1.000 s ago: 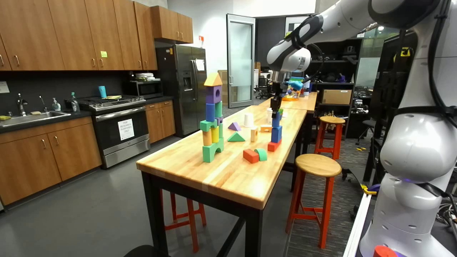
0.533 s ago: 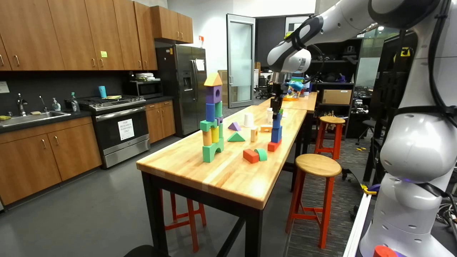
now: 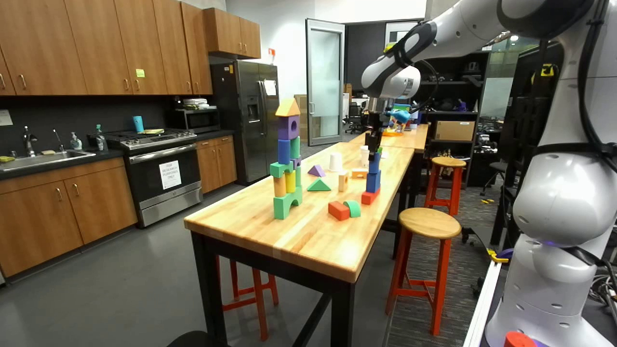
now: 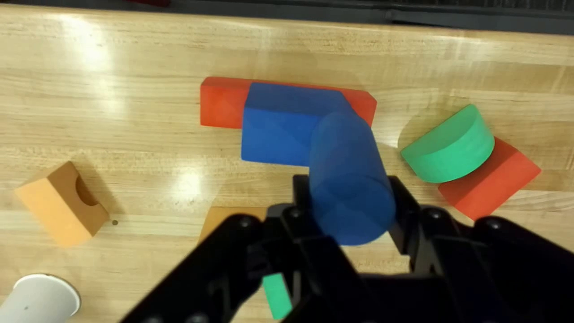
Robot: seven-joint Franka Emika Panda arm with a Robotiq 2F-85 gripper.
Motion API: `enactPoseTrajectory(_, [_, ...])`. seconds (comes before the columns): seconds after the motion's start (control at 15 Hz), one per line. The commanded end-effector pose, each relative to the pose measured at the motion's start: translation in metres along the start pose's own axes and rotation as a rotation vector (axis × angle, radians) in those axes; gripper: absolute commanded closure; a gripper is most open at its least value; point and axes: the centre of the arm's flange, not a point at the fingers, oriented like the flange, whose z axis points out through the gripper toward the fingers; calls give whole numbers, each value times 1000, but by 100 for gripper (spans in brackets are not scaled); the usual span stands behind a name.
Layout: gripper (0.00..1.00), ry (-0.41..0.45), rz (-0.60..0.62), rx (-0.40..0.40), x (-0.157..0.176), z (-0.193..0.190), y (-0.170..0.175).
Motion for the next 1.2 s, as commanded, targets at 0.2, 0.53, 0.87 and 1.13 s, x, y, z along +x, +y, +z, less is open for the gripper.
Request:
enactPoseTrajectory(0.2, [83,6,8,-15,-3,-6,-2])
enactPoseTrajectory(0.53, [83,9,9,-16,-2,-7,-1])
enactPoseTrajectory(0.87, [83,8,11,-15,-2,-6,-1])
enactPoseTrajectory(1.13, [83,8,10,-15,-1,-6,-2])
